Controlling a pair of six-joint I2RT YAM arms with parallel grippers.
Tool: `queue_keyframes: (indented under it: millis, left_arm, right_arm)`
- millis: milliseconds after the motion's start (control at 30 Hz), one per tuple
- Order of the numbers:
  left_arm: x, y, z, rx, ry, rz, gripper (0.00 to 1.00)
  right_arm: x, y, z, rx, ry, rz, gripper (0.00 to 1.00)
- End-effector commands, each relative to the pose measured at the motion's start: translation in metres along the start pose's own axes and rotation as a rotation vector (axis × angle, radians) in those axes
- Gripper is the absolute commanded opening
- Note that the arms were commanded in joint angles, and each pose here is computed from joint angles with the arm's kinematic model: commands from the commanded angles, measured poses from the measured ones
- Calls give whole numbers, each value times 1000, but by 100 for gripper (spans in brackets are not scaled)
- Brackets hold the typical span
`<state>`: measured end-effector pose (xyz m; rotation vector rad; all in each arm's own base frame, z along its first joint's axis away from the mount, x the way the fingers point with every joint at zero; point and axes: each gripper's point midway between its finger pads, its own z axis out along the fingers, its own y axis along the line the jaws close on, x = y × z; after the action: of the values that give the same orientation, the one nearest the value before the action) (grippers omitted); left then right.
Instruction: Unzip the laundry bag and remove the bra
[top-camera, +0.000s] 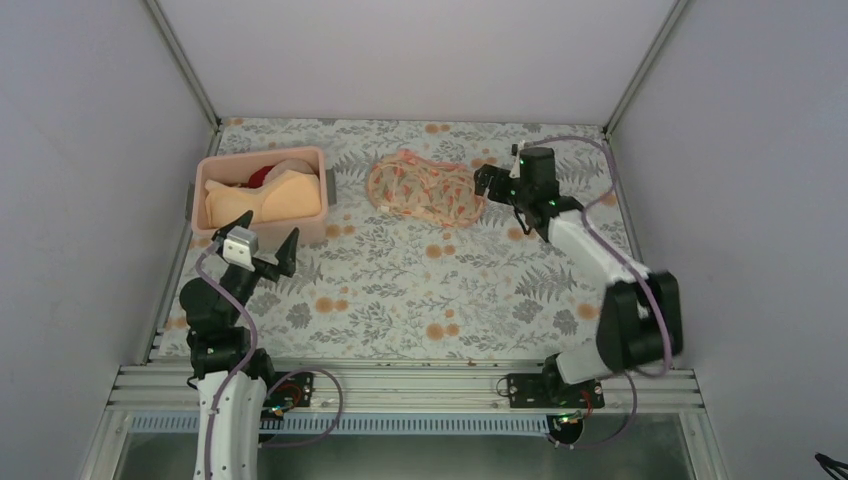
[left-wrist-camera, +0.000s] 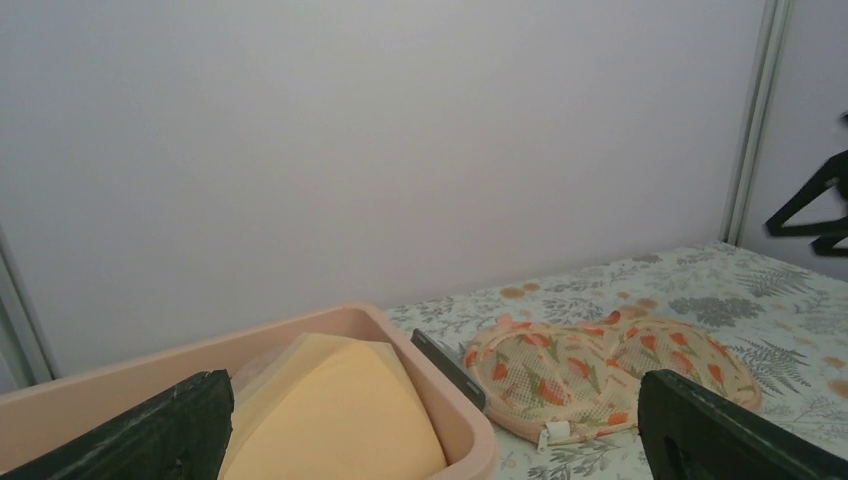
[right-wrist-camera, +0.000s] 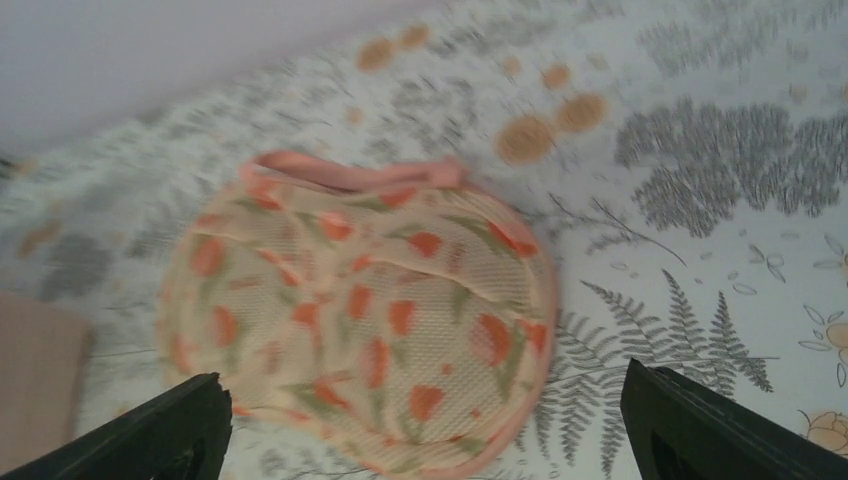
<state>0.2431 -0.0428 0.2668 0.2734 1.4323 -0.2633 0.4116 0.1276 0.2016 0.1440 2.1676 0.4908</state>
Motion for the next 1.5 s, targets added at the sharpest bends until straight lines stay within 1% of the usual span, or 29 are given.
queue_keyframes:
  millis: [0, 100, 200, 333, 400, 433, 567, 633, 667, 767, 867, 967, 1100, 1200, 1300, 1367, 1400, 1467]
  left_arm:
    - [-4, -8, 0, 46, -31, 3, 100]
    - [-7, -9, -2, 45, -43, 14, 100]
    - [-9, -9, -4, 43, -56, 21, 100]
    - [-7, -10, -3, 49, -56, 10, 100]
    - [-5, -10, -2, 55, -51, 4, 100]
    - [-4, -11, -2, 57, -50, 3, 100]
    - [-4, -11, -2, 59, -49, 8, 100]
    - [-4, -11, -2, 59, -51, 11, 100]
    - [-5, -11, -2, 61, -52, 10, 100]
    - [-5, -14, -3, 76, -56, 11, 100]
    - [-6, -16, -3, 85, -60, 10, 100]
    - [-5, -17, -3, 97, -59, 8, 100]
    - [-7, -27, -4, 156, -61, 25, 100]
    - [-12, -46, -4, 267, -58, 52, 100]
    - [-13, -63, 2, 364, 2, 95, 100]
    - [-27, -81, 7, 456, 36, 147, 100]
    - [-29, -92, 7, 518, 60, 173, 100]
    - [-30, -113, 11, 636, 122, 220, 100]
  right_arm:
    - [23, -30, 53, 63, 177, 53, 100]
    - [43, -26, 91, -5, 285, 46, 100]
    - [61, -17, 120, -87, 376, 46, 100]
    - [75, -26, 149, -70, 428, 45, 96]
    - [75, -28, 157, -65, 437, 35, 90]
    - [71, -27, 160, -66, 435, 29, 84]
    - [70, -24, 163, -85, 454, -13, 31]
    - [61, -17, 158, -115, 438, -54, 10]
    - [54, -12, 154, -134, 426, -79, 4]
    - [34, 7, 134, -211, 382, -162, 4]
    - [13, 31, 106, -293, 333, -254, 4]
    - [-5, 46, 77, -332, 280, -322, 4]
    - [-10, 62, 53, -398, 274, -370, 4]
    - [-12, 77, 37, -468, 273, -380, 4]
    - [-14, 101, 16, -531, 249, -441, 3]
    - [-14, 112, 7, -545, 237, -481, 3]
    - [-17, 115, 4, -546, 236, -466, 3]
    - [-22, 117, 1, -536, 257, -385, 3]
